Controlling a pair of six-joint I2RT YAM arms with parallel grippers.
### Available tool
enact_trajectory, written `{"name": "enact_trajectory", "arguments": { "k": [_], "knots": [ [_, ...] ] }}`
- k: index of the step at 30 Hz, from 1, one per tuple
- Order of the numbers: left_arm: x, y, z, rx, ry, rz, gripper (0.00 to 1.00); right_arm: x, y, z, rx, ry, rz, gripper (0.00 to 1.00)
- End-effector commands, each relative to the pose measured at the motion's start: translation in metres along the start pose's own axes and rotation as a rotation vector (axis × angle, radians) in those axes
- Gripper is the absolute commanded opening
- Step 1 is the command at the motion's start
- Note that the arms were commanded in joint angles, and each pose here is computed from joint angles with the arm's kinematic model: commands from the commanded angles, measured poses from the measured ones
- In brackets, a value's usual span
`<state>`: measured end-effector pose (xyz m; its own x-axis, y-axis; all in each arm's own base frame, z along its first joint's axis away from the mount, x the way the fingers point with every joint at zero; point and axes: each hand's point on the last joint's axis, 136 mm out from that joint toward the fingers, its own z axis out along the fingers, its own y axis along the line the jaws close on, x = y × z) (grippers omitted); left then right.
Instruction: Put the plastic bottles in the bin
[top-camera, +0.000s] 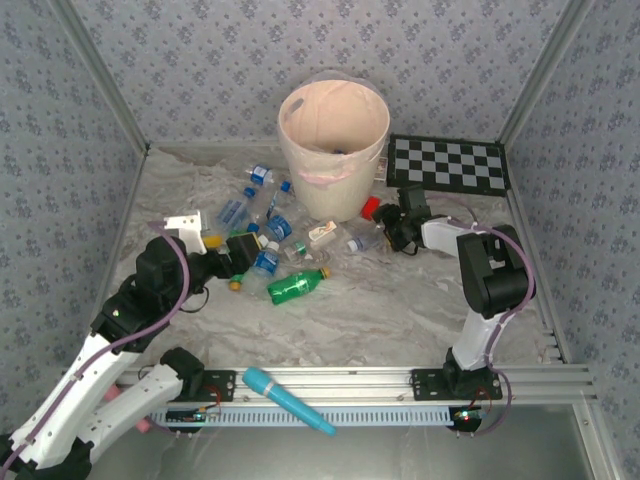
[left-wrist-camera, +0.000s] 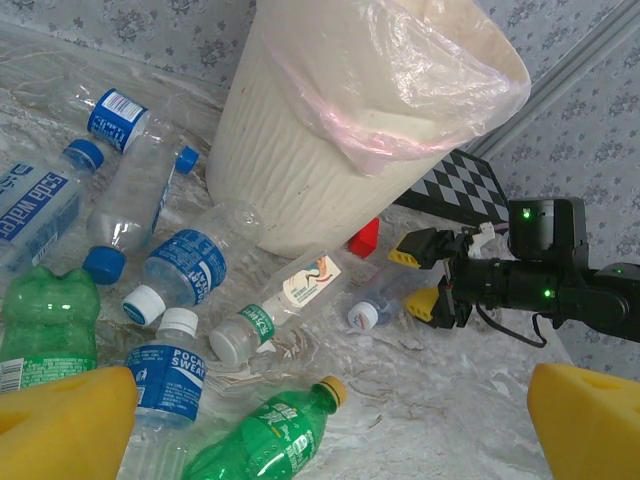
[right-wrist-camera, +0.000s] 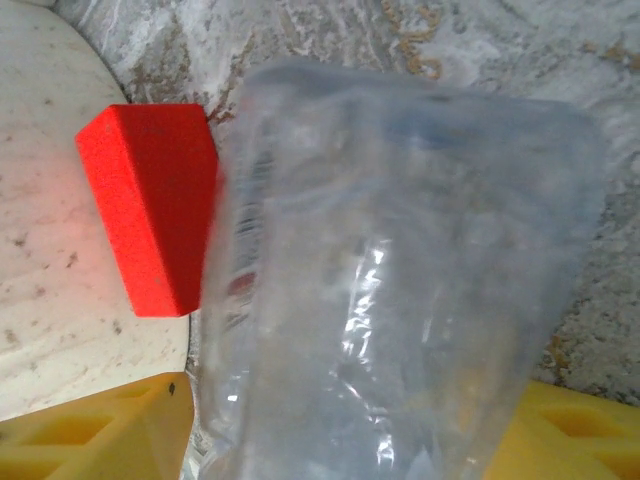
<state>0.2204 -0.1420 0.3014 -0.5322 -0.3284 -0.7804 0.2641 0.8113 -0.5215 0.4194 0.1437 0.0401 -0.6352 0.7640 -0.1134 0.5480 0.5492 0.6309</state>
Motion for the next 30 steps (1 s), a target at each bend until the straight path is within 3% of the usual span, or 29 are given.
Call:
{"name": "enact_trajectory", "arguments": {
  "k": [1, 6, 10, 15, 24, 30],
  "knots": [
    [-0.005, 0.001, -0.006, -0.011, -0.017, 0.019, 1.0, 0.001, -0.012, 0.016, 0.015, 0.003, 0.012, 0.69],
    [-0.005, 0.002, -0.007, -0.014, -0.021, 0.019, 1.0, 0.0, -0.016, 0.018, 0.034, 0.014, 0.017, 0.75],
    [-0.007, 0.001, -0.009, -0.015, -0.022, 0.024, 1.0, 0.0, -0.014, 0.016, 0.01, 0.016, 0.022, 0.58],
    [-0.011, 0.001, -0.013, -0.022, -0.034, 0.031, 1.0, -0.006, -0.013, -0.003, -0.023, -0.006, 0.039, 0.57],
    [-0.016, -0.002, -0.015, -0.017, -0.041, 0.038, 1.0, -0.038, -0.001, -0.074, -0.101, -0.104, 0.024, 0.57],
    [-0.019, 0.001, -0.016, -0.03, -0.058, 0.03, 1.0, -0.065, 0.03, -0.142, -0.194, -0.209, -0.038, 0.56]
  ]
}}
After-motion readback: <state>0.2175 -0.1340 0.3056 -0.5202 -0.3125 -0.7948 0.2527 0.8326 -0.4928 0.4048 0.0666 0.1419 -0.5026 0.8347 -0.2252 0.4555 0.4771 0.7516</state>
